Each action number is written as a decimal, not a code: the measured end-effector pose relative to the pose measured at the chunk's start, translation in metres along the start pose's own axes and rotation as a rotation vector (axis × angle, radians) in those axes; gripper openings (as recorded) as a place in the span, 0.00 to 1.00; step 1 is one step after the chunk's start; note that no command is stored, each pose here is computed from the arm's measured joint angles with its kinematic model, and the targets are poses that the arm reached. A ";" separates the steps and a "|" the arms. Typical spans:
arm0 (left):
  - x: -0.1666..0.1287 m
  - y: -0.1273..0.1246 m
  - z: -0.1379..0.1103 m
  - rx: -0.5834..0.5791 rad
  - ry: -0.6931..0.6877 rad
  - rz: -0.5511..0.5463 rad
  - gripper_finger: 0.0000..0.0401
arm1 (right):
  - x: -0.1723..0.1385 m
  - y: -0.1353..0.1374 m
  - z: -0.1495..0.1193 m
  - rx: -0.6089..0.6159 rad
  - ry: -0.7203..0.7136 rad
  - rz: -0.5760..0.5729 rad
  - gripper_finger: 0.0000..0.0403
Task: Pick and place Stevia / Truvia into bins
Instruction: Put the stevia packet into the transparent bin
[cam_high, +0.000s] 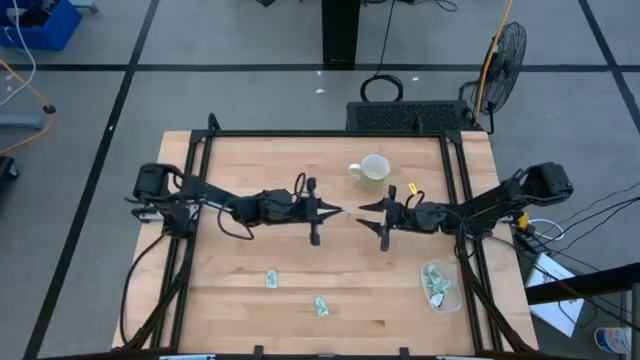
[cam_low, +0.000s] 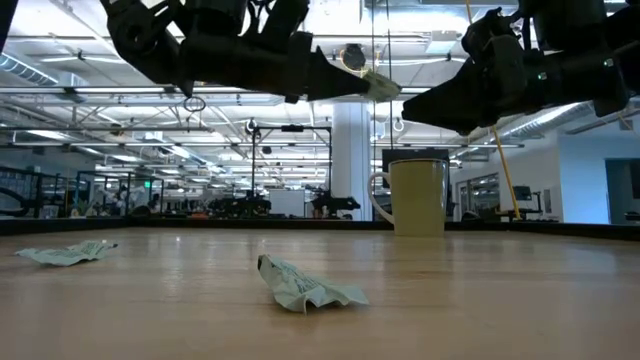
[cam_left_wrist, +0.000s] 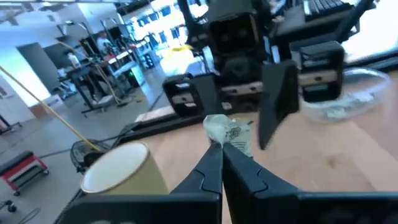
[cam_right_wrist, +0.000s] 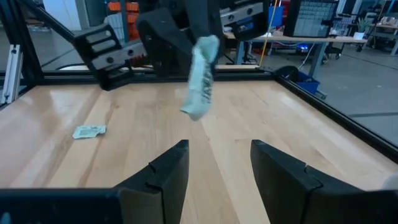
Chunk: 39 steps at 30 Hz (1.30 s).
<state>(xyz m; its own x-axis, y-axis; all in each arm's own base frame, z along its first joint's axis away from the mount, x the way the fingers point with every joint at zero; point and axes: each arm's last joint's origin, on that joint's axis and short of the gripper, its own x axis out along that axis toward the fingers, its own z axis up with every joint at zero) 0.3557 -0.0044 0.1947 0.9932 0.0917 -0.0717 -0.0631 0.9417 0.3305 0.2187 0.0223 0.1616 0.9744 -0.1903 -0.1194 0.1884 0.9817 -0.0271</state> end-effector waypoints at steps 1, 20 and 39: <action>0.000 0.000 0.000 -0.006 -0.006 0.002 0.02 | 0.000 0.000 0.000 0.001 -0.002 0.000 0.41; 0.042 0.004 0.013 -0.047 0.045 -0.017 0.07 | 0.000 -0.002 0.008 0.028 -0.078 -0.006 0.41; 0.044 0.004 0.012 -0.057 0.056 0.013 0.08 | 0.000 -0.002 0.003 0.000 -0.028 -0.009 0.02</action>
<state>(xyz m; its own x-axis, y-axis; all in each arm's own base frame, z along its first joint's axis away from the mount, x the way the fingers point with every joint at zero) 0.4005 0.0000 0.2042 0.9853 0.1203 -0.1214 -0.0827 0.9572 0.2774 0.2192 0.0205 0.1645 0.9758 -0.1988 -0.0912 0.1970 0.9800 -0.0281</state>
